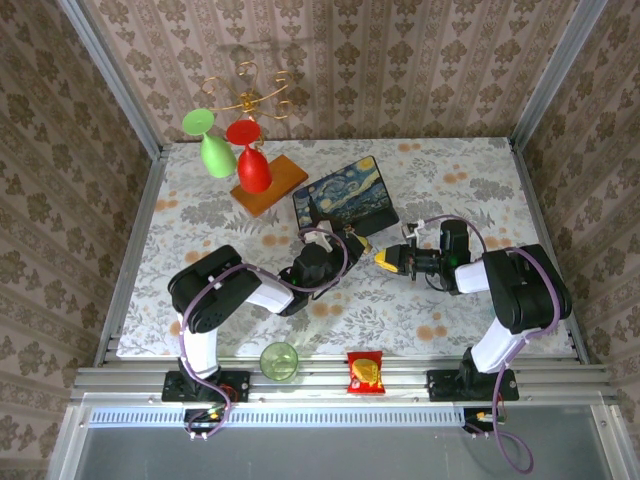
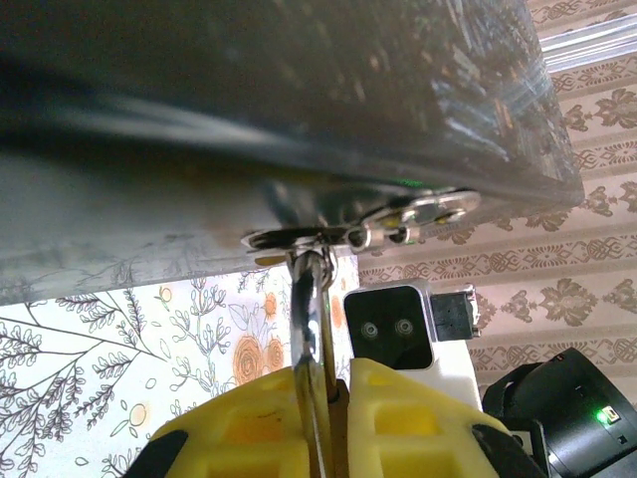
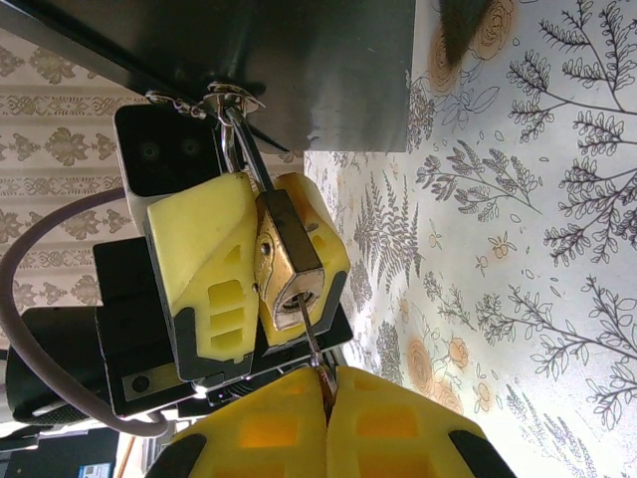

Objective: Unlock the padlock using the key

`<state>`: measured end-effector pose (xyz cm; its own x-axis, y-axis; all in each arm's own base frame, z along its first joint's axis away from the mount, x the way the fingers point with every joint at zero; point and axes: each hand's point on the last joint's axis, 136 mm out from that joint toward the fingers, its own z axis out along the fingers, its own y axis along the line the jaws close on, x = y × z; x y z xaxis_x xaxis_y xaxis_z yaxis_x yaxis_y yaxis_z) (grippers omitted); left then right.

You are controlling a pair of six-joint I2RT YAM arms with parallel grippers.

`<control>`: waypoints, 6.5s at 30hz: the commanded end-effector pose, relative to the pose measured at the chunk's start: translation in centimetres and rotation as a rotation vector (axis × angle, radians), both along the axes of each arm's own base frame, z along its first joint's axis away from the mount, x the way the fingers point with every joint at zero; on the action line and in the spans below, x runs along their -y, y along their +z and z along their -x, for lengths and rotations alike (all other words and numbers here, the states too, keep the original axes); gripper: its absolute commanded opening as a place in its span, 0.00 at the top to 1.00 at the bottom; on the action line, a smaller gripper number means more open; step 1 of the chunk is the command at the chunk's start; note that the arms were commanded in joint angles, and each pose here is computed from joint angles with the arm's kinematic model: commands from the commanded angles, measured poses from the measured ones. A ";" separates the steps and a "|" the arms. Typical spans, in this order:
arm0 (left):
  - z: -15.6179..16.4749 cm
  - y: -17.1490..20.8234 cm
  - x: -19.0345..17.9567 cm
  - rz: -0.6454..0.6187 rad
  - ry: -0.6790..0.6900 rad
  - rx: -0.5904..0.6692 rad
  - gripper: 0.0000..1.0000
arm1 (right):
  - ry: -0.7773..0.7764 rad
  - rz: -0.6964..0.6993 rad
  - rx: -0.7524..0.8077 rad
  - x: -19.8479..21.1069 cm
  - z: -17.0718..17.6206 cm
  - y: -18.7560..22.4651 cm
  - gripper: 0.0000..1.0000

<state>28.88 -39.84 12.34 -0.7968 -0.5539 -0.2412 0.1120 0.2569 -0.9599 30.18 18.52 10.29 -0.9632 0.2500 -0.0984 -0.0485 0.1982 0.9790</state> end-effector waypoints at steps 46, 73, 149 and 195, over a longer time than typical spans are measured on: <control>5.2 -2.3 3.7 -0.130 -0.232 0.001 0.89 | -0.258 0.279 0.133 -1.5 1.7 -2.2 1.00; 5.0 -7.0 2.9 -0.225 -0.225 -0.014 0.79 | -0.241 0.383 0.090 -1.5 3.8 -6.3 1.00; 3.5 -1.2 2.1 -0.026 -0.149 0.021 1.00 | -0.106 0.636 0.282 0.3 3.6 -6.0 0.63; 4.0 0.1 1.9 -0.003 -0.156 0.033 1.00 | -0.219 1.221 0.583 1.5 1.8 -5.4 0.69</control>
<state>25.31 -41.07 7.77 -0.8727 -0.4168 -0.2544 0.1020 0.3538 -0.9297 27.15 18.96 4.98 -0.6916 -0.0833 -0.7175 -0.3083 0.9323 0.1890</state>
